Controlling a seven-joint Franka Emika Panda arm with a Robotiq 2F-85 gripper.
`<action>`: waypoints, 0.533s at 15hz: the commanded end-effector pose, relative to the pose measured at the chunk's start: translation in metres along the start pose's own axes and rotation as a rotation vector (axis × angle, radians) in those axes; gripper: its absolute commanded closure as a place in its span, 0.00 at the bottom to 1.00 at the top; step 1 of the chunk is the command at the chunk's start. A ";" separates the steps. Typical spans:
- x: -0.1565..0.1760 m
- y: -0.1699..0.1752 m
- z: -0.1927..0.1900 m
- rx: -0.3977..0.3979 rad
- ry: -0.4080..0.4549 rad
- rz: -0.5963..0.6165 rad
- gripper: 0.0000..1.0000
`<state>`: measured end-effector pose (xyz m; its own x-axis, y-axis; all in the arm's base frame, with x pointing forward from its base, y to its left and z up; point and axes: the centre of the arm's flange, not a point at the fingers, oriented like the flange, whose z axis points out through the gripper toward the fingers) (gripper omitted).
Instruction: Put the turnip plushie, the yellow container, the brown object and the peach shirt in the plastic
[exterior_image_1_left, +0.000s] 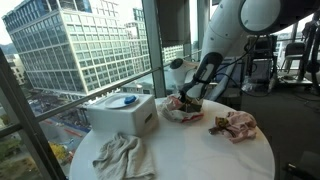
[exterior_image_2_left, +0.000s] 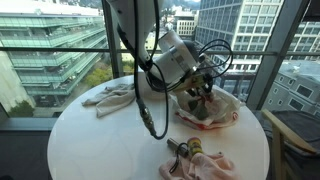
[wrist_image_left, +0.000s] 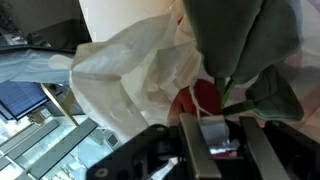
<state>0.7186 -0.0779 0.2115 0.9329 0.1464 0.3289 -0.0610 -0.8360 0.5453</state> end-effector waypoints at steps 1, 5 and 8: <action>0.015 -0.002 0.005 -0.012 0.012 0.041 0.60; 0.007 0.008 -0.062 0.066 -0.043 0.127 0.31; -0.011 0.016 -0.113 0.081 -0.087 0.181 0.09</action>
<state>0.7156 -0.0511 0.2535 0.9317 0.0115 0.3629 -0.1659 -0.8756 0.4536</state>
